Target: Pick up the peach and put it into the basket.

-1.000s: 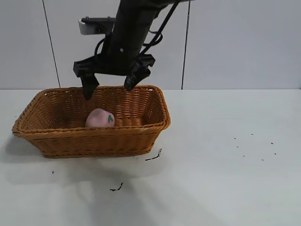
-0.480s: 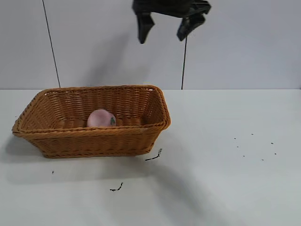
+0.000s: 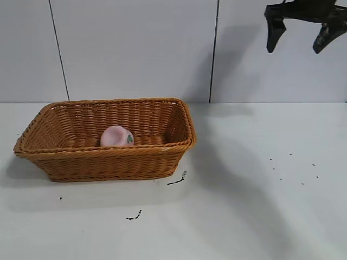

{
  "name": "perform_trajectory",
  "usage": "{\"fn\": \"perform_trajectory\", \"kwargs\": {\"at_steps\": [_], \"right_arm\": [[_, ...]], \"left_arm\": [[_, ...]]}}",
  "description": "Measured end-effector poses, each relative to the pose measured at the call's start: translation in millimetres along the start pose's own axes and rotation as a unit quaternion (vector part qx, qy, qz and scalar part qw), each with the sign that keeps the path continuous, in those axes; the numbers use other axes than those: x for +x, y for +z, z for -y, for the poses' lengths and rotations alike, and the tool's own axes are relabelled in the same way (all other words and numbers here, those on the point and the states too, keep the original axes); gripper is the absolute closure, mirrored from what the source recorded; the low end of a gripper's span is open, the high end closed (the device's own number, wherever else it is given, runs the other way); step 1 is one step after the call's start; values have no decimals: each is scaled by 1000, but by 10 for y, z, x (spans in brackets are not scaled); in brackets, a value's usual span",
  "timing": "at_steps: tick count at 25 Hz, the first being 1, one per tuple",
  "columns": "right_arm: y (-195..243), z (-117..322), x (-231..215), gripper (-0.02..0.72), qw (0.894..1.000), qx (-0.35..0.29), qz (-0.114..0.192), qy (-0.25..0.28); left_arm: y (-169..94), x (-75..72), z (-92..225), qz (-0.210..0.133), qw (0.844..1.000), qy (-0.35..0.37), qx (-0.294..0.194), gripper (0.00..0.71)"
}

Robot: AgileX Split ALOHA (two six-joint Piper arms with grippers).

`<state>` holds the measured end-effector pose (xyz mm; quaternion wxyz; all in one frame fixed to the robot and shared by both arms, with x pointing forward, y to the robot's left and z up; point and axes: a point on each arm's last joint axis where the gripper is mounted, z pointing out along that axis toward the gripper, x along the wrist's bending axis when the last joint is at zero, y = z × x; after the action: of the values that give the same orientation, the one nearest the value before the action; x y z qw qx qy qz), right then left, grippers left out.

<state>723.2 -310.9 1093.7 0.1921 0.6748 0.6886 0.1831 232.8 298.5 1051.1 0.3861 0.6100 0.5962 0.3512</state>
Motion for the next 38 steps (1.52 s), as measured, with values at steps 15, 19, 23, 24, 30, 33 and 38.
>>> {"fn": "perform_trajectory", "kwargs": {"at_steps": [15, 19, 23, 24, 30, 33, 38], "right_arm": [[-1581, 1257, 80, 8, 1000, 10, -6, 2], [-1754, 1948, 133, 8, 999, 33, -19, 7], [-1768, 2654, 175, 8, 998, 59, -25, 10], [-1797, 2817, 182, 8, 998, 54, -25, 10], [-1795, 3640, 218, 8, 999, -23, -22, 11], [-1837, 3916, 231, 8, 995, -94, -20, 10], [-1997, 4164, 242, 8, 979, -202, -16, 8]], "left_arm": [[0, 0, 0, 0, 1000, 0, 0, 17], [0, 0, 0, 0, 1000, 0, 0, 17], [0, 0, 0, 0, 1000, 0, 0, 17], [0, 0, 0, 0, 1000, 0, 0, 17], [0, 0, 0, 0, 1000, 0, 0, 17], [0, 0, 0, 0, 1000, 0, 0, 17], [0, 0, 0, 0, 1000, 0, 0, 17]]}}
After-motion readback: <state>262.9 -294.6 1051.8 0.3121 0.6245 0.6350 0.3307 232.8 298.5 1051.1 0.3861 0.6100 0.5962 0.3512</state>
